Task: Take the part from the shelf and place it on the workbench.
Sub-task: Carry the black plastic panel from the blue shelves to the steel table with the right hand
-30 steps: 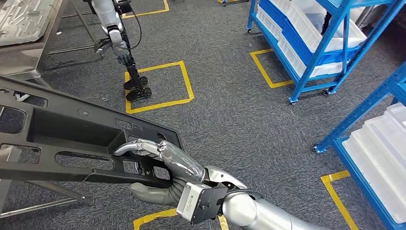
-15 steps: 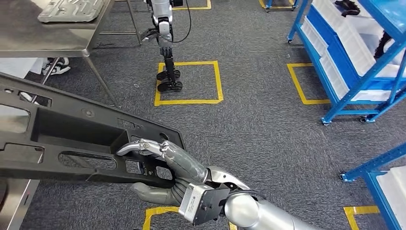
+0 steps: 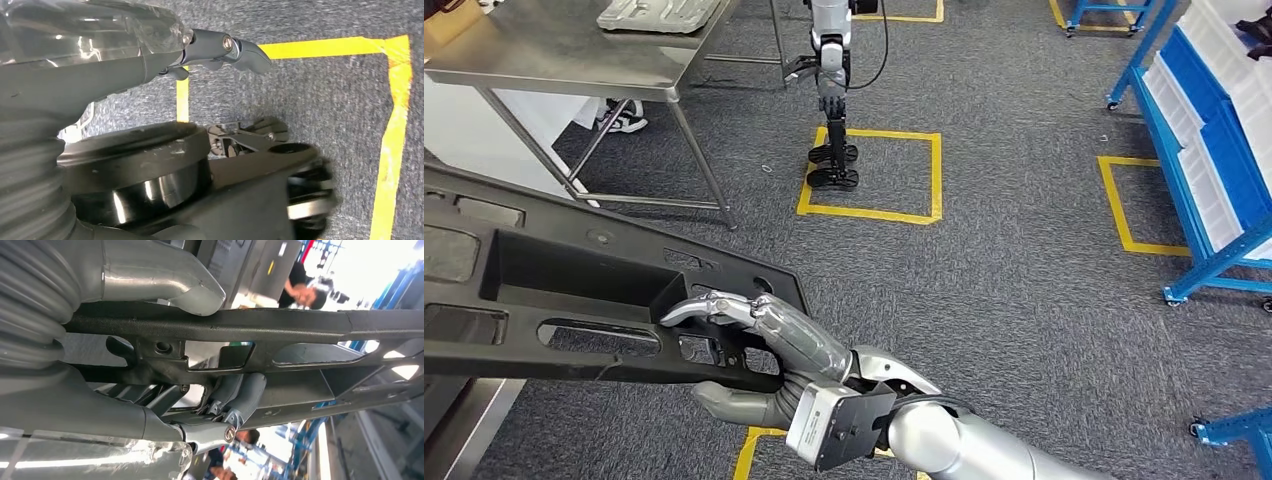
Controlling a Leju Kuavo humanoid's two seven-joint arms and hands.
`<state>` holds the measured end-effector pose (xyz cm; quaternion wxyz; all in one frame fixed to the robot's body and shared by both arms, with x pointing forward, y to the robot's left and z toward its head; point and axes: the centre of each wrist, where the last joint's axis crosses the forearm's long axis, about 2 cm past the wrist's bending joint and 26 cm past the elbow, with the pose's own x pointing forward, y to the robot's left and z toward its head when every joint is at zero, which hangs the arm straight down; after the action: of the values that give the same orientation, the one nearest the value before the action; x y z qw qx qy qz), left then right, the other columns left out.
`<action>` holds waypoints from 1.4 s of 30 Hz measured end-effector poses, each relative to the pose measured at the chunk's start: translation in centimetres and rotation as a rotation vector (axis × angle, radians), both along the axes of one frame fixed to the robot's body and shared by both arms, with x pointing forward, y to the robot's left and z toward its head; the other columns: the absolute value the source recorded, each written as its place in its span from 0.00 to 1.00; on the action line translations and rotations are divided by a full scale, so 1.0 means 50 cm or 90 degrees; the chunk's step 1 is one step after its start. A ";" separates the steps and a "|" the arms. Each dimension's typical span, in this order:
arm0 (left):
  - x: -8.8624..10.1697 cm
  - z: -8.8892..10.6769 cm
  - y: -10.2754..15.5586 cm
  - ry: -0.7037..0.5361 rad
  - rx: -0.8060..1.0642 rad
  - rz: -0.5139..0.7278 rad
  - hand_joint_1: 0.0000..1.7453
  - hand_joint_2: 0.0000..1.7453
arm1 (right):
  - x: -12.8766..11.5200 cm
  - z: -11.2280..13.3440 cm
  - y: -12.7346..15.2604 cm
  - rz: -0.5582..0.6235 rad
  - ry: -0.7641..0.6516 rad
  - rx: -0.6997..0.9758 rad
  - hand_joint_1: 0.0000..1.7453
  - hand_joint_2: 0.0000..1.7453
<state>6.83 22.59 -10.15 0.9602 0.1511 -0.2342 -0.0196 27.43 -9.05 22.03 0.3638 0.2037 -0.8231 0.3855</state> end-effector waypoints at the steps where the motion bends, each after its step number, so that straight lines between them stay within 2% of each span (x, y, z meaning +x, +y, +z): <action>1: -0.001 0.000 0.000 0.001 0.000 0.000 0.00 1.00 | 0.000 0.000 0.000 0.000 0.000 -0.001 1.00 1.00; 42: -0.003 -0.001 0.002 0.038 -0.004 0.021 0.00 1.00 | 0.001 0.007 0.002 0.009 -0.009 -0.009 1.00 1.00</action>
<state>6.68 22.69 -10.19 0.9674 0.1511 -0.2031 -0.0073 27.45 -8.92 22.36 0.3569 0.2043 -0.8213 0.3953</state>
